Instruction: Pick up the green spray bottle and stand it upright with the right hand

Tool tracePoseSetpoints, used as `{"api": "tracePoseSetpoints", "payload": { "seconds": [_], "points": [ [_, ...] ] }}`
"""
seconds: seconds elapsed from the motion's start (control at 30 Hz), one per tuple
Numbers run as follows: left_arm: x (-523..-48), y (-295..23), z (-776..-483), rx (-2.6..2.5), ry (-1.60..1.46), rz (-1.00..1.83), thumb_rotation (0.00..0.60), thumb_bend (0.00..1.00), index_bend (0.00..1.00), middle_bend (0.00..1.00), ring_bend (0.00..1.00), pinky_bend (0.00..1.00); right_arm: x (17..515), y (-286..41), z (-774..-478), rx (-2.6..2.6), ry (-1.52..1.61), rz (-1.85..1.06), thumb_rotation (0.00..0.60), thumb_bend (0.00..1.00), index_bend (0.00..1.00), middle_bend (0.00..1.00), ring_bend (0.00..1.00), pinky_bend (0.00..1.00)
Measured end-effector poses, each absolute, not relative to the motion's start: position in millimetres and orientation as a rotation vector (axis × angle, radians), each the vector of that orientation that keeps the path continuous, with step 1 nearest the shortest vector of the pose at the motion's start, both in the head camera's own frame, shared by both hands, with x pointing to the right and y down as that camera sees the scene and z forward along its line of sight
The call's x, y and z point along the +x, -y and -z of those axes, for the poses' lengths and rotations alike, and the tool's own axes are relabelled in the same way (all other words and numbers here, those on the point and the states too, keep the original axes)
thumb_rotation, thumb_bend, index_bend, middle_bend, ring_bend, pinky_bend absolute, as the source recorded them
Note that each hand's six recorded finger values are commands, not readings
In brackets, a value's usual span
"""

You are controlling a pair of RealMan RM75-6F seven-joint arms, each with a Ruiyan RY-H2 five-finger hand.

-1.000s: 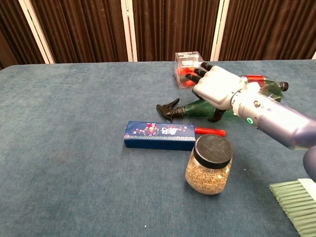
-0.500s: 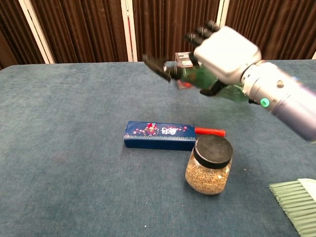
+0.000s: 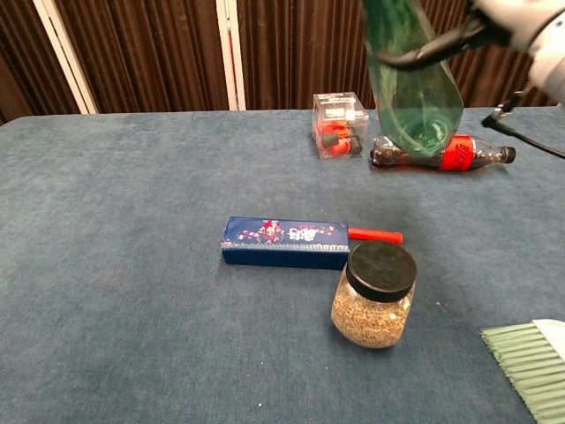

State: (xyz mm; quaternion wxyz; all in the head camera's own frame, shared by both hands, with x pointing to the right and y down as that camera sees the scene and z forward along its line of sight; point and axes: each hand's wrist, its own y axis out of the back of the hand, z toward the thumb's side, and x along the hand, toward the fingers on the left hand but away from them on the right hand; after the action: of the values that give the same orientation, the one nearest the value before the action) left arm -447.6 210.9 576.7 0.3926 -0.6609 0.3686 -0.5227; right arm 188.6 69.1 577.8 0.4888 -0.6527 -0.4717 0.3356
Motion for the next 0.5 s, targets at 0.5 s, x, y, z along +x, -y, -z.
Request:
{"api": "tracePoseSetpoints", "payload": {
  "seconds": [0.5],
  "points": [
    [-441.8,-207.5,-579.5,-1.691,-0.932,1.308,0.600,0.05,0.00,0.00,0.00,0.08,266.7,-74.7,-607.1,-1.958,1.556,-0.755,0.600,0.54,0.96,0.10,0.00,0.00]
  ]
}}
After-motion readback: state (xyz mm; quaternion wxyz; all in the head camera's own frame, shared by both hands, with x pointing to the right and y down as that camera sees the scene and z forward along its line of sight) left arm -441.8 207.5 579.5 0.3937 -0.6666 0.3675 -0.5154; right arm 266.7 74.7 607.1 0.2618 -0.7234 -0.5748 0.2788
